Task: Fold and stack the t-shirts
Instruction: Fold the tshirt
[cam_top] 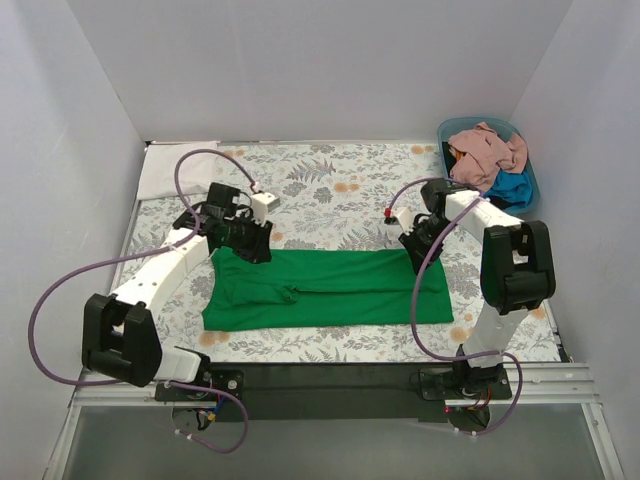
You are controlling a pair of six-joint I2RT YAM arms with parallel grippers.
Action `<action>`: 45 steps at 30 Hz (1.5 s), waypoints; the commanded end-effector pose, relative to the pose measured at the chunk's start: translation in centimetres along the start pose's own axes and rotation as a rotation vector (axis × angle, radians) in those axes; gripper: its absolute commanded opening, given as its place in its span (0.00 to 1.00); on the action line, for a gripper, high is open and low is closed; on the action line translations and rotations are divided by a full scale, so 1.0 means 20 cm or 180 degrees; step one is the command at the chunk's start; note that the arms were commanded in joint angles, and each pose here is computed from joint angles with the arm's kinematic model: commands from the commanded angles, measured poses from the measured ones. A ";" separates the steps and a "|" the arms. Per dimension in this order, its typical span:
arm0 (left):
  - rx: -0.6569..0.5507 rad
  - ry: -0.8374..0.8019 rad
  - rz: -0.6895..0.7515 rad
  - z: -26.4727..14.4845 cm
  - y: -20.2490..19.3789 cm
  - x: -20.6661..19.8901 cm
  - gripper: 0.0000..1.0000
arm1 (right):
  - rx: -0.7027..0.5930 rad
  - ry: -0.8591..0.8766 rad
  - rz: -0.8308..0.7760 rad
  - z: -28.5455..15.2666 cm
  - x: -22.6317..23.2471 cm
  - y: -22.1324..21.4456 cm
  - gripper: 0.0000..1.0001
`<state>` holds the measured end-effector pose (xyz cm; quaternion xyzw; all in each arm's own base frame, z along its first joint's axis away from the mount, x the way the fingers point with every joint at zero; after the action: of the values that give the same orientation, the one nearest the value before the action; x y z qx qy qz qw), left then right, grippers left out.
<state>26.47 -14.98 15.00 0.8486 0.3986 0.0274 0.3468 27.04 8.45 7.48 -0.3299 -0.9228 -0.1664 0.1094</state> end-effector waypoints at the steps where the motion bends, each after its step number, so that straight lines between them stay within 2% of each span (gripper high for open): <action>1: 0.0422 0.0079 -0.0519 0.03 -0.24 0.10 0.20 | 0.0005 -0.0020 -0.0011 0.03 0.00 0.02 0.04; 3: 0.0646 0.0142 -0.0671 0.08 -0.35 0.13 0.19 | 0.0092 -0.0039 -0.0046 0.06 0.01 0.00 0.04; 9: 0.1018 0.0489 -0.0920 0.18 -0.48 0.28 0.16 | 0.0397 0.0060 -0.0127 0.17 0.11 -0.12 0.04; 12: 0.1085 0.0582 -0.0903 0.24 -0.48 0.35 0.16 | 0.0516 0.0146 -0.0211 0.22 0.19 -0.19 0.04; 15: 0.0991 0.0638 -0.0770 0.32 -0.34 0.46 0.15 | 0.0629 0.0299 -0.0341 0.28 0.30 -0.25 0.04; 16: 0.1113 0.0602 -0.0782 0.40 -0.34 0.51 0.15 | 0.0656 0.0352 -0.0385 0.29 0.34 -0.26 0.04; 18: 0.0884 0.0632 -0.0623 0.47 -0.11 0.64 0.15 | 0.0682 0.0505 -0.0522 0.32 0.46 -0.26 0.04; 19: 0.1008 0.0474 -0.0688 0.60 -0.13 0.67 0.15 | 0.0667 0.0566 -0.0572 0.33 0.50 -0.25 0.04; 20: 0.0675 0.0482 -0.0535 0.61 0.12 0.75 0.15 | 0.0627 0.0717 -0.0756 0.34 0.61 -0.22 0.05; 23: 0.0518 0.0232 -0.0441 0.80 0.33 0.79 0.19 | 0.0357 0.0989 -0.1163 0.32 0.86 -0.01 0.08; 24: 0.0237 0.0226 -0.0237 0.77 0.58 0.76 0.22 | 0.0126 0.1364 -0.1181 0.28 0.99 0.08 0.08; 25: 0.0090 0.0210 -0.0150 0.75 0.71 0.74 0.24 | -0.0165 0.1450 -0.1265 0.19 1.06 0.24 0.09; 27: -0.0181 0.0262 -0.0084 0.67 0.92 0.71 0.28 | -0.0424 0.1592 -0.1323 0.10 1.13 0.34 0.10; 29: -0.0364 0.0299 -0.0043 0.60 1.00 0.68 0.32 | -0.0568 0.1386 -0.1360 0.03 1.10 0.40 0.10; 30: -0.0532 0.0419 0.0018 0.46 1.08 0.66 0.33 | -0.0581 0.1312 -0.1348 0.02 1.08 0.40 0.10; 32: -0.0390 0.0456 -0.0129 0.47 0.92 0.65 0.34 | -0.0553 0.1120 -0.1262 0.04 1.00 0.38 0.10; 33: -0.0646 0.0552 -0.0043 0.34 0.99 0.61 0.36 | -0.0492 0.0940 -0.1222 0.06 0.94 0.37 0.10; 34: -0.0448 0.0518 -0.0207 0.41 0.84 0.60 0.36 | -0.0478 0.0849 -0.1195 0.09 0.91 0.38 0.09; 37: -0.0471 0.0552 -0.0309 0.38 0.76 0.57 0.37 | -0.0302 0.0662 -0.1037 0.20 0.82 0.36 0.08; 38: -0.0378 0.0584 -0.0474 0.42 0.68 0.58 0.37 | -0.0325 0.0599 -0.1019 0.25 0.79 0.38 0.08; 41: -0.0218 0.0630 -0.0680 0.48 0.58 0.60 0.33 | -0.0216 0.0515 -0.0934 0.36 0.73 0.36 0.06; 45: -0.0100 0.0745 -0.0755 0.56 0.51 0.65 0.29 | -0.0106 0.0669 -0.0857 0.46 0.75 0.31 0.06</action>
<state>45.01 -17.24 10.81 0.7928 0.5116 0.0753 0.3225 18.79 24.24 5.76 -0.1850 -0.9415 -0.2151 0.1817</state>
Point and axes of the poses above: each gripper's point midway between its finger pads, its own z axis out along the fingers, its own x axis along the line the jaws close on, y = z × x, the point moved 3 cm from there along -z, back along the fingers, and after that the axes turned 2 degrees about z, right-handed, at the moved point
